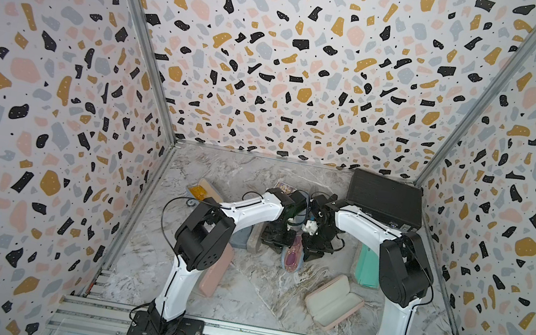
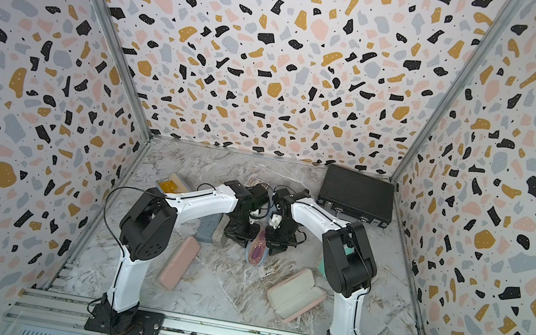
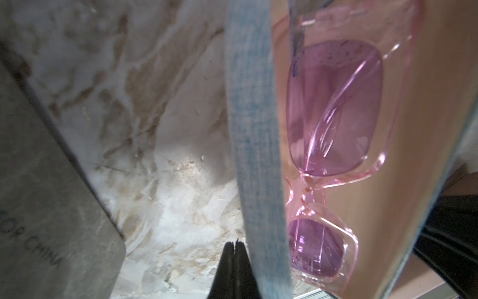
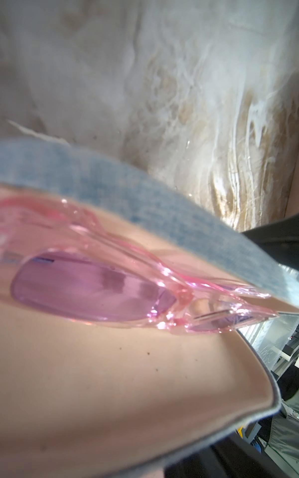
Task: Close the glasses case
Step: Close the glasses case at the center of the board.
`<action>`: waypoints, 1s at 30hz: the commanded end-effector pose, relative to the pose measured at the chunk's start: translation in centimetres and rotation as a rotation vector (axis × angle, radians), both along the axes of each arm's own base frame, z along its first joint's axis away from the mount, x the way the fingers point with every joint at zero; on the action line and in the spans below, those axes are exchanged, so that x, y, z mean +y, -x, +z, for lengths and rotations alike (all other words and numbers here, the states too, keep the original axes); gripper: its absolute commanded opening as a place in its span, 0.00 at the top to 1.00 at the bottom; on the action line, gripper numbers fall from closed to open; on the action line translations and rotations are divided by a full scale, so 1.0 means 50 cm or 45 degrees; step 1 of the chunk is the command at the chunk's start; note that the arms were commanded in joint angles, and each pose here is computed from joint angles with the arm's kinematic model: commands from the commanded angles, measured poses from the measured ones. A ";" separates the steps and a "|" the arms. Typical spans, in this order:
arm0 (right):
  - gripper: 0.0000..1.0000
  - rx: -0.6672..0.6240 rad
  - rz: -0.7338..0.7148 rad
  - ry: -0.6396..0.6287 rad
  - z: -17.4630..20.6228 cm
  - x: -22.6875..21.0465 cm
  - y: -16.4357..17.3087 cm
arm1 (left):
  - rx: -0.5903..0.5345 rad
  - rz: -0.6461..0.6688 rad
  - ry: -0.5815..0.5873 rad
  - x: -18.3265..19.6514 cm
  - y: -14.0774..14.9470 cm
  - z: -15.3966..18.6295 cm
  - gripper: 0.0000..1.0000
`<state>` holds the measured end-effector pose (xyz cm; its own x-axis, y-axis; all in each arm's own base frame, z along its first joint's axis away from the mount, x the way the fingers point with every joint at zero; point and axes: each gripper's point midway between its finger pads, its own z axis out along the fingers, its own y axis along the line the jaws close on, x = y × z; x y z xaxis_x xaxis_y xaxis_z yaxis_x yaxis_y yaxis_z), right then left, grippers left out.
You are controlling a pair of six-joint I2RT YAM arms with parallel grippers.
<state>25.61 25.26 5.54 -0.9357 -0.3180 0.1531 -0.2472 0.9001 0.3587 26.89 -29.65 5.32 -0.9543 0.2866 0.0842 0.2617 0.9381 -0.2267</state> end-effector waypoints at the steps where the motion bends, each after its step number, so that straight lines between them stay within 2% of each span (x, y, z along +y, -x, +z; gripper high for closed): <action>1: 0.97 -0.058 0.068 -0.177 0.047 0.069 -0.012 | -0.059 -0.093 0.164 -0.081 -0.005 0.029 1.00; 12: 0.97 -0.022 0.123 -0.296 0.064 0.094 0.001 | -0.090 -0.145 0.156 -0.079 0.003 0.032 1.00; 24: 0.97 0.013 0.195 -0.285 0.053 0.094 0.003 | -0.125 -0.212 0.178 -0.083 0.010 0.043 1.00; 30: 0.97 -0.019 0.188 -0.259 0.060 0.088 -0.003 | -0.161 -0.195 0.135 -0.065 0.005 0.050 1.00</action>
